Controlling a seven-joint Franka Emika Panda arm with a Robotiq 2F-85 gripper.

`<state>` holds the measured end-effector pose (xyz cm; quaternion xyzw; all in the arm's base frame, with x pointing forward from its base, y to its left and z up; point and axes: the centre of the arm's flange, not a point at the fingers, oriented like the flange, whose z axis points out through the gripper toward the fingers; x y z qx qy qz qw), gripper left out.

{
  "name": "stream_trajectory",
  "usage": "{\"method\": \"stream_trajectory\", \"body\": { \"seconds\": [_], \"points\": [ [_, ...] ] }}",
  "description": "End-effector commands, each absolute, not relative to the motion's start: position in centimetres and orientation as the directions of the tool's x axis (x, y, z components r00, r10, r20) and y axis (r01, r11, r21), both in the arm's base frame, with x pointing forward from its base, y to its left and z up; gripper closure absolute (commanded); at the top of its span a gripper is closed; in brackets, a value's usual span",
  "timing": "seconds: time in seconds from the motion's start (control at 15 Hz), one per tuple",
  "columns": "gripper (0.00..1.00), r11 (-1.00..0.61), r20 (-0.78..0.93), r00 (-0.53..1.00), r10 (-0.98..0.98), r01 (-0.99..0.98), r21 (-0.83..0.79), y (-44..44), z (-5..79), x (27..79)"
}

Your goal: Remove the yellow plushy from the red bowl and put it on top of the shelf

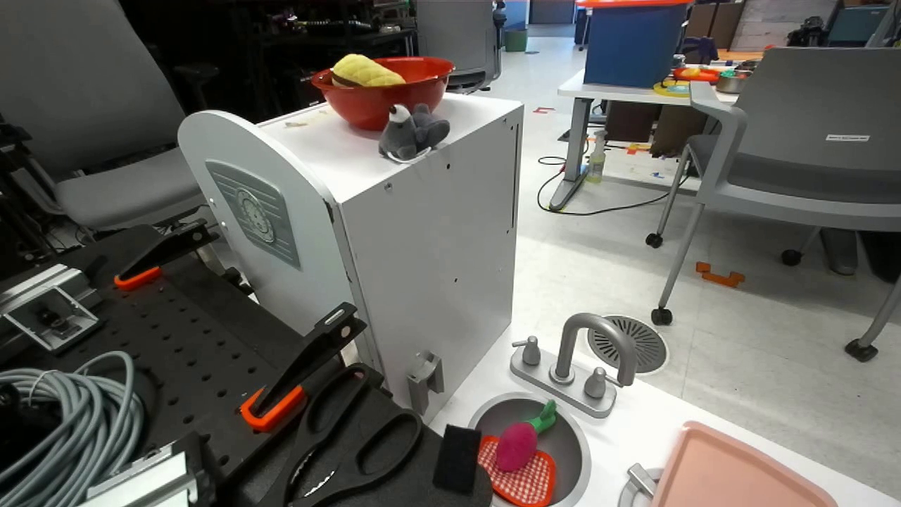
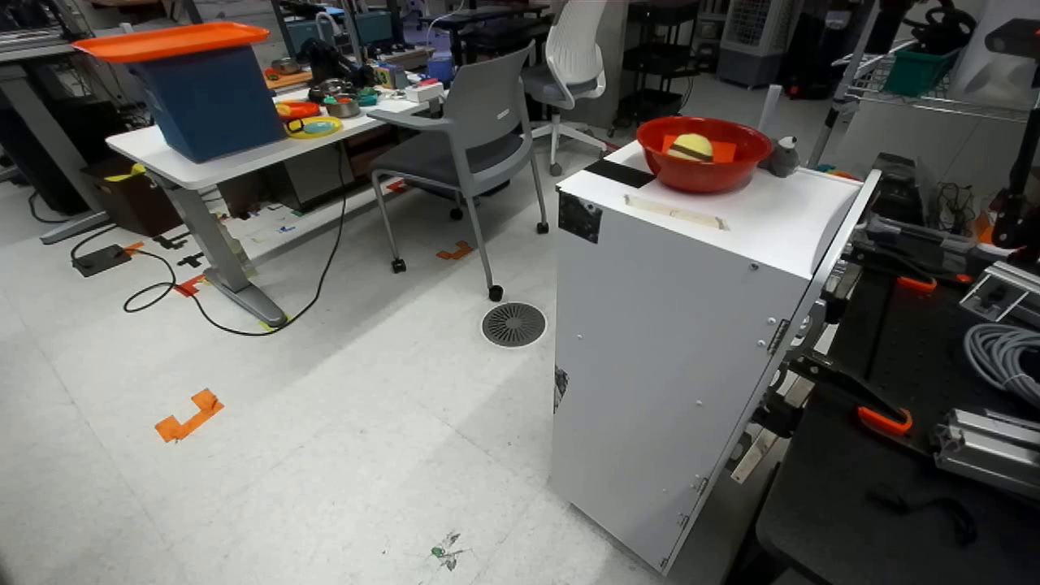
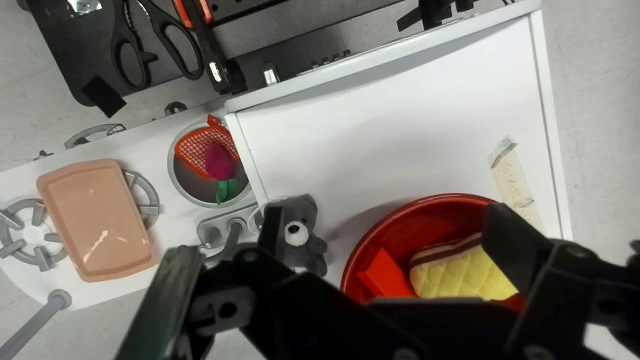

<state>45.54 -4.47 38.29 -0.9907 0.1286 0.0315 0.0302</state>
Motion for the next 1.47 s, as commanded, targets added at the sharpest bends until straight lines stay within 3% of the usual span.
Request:
{"method": "stream_trajectory", "body": {
  "seconds": [0.0, 0.67, 1.4],
  "points": [
    [0.00, -0.962, -0.131, 0.954, -0.268, -0.273, -0.022, -5.3, 36.6, 48.2],
    [0.00, -0.973, -0.101, 0.968, -0.232, -0.231, 0.023, -5.4, 35.2, 50.9],
    [0.00, -0.990, 0.023, 0.991, -0.131, -0.129, -0.048, -0.8, 34.1, 52.1]
  ]
}}
